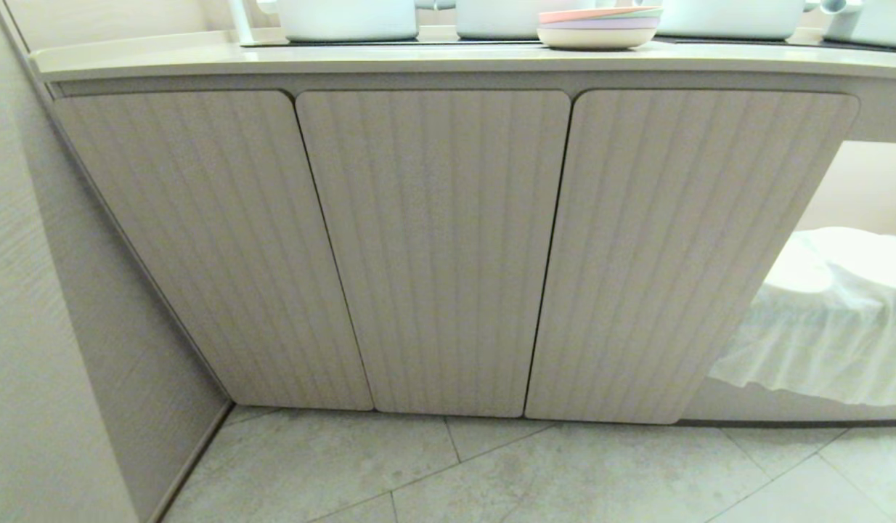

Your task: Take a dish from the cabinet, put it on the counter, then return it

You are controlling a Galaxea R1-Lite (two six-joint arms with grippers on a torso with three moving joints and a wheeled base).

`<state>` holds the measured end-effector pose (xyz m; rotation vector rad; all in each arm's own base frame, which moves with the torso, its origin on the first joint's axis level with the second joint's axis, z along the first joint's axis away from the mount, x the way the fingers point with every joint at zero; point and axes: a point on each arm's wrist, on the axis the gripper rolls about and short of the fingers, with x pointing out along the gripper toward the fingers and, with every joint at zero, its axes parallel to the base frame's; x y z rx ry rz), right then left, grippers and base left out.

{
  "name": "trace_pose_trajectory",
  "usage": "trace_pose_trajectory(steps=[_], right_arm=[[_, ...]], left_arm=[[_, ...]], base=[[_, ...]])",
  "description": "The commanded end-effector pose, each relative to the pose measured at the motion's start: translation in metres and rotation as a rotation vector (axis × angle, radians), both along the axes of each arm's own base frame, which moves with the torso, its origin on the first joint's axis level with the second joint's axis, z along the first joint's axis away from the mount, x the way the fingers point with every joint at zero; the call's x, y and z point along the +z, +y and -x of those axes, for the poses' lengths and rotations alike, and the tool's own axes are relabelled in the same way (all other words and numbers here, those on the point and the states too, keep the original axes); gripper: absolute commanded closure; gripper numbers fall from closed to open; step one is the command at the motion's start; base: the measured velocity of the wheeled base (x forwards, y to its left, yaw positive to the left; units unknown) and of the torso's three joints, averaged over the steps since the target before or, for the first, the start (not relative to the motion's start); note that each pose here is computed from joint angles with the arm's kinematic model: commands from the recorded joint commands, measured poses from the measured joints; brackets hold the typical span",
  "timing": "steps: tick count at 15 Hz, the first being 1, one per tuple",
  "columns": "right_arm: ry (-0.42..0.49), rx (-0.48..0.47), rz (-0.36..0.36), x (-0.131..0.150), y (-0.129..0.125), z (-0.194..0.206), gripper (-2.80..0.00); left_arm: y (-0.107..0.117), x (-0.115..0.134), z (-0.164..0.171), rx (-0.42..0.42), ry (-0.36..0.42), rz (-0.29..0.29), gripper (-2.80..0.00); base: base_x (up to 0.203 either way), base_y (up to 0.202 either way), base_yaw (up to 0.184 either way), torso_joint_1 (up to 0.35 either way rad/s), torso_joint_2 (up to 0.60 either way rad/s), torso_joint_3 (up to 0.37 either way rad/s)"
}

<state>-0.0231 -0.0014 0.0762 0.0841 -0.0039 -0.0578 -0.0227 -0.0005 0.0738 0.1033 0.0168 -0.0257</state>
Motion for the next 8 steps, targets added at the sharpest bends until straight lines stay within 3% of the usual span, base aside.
trace_pose_trajectory(steps=[1, 8], right_arm=[[-0.002, 0.0, 0.0, 0.0001, 0.0, 0.0, 0.0], [0.0, 0.0, -0.002, 0.0, 0.0, 0.0, 0.0]], left_arm=[[0.0, 0.0, -0.0001, 0.0, 0.001, -0.001, 0.0], [0.0, 0.0, -0.0001, 0.0, 0.002, -0.001, 0.0]], base=[[0.0, 0.0, 0.0, 0.0, 0.0, 0.0], [0.0, 0.0, 0.0, 0.0, 0.0, 0.0]])
